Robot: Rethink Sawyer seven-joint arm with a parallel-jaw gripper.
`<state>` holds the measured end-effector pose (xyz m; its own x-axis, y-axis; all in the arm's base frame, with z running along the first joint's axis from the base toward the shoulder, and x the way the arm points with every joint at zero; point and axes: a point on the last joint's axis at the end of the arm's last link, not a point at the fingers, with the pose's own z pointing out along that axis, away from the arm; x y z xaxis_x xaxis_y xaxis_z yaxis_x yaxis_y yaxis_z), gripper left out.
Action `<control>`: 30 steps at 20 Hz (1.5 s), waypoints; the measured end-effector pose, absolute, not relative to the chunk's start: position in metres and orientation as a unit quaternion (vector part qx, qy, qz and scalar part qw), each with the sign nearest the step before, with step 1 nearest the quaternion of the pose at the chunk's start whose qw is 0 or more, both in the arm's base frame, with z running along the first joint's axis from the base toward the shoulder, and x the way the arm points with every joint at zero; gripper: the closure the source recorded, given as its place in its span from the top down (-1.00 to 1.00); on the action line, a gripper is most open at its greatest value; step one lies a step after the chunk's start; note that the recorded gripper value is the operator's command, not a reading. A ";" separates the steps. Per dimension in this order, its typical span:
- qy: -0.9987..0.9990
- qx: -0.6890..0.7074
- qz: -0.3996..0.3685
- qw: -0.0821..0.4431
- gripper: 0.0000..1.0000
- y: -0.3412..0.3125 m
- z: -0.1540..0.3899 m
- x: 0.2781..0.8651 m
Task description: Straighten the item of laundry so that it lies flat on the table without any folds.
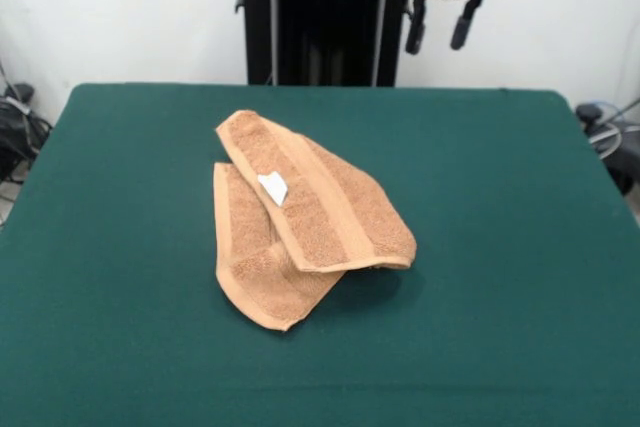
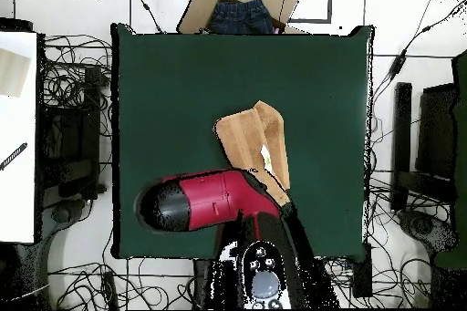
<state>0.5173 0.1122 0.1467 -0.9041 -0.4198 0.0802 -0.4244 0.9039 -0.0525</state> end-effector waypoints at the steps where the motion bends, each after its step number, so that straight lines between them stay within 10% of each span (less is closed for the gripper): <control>1: -0.975 0.215 0.034 0.034 1.00 0.110 0.146 0.517; 30: -0.984 0.170 0.031 0.038 1.00 0.065 0.144 0.525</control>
<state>0.5250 0.0653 0.1441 -0.9391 -0.3330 0.0848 -0.3377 0.9401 -0.0473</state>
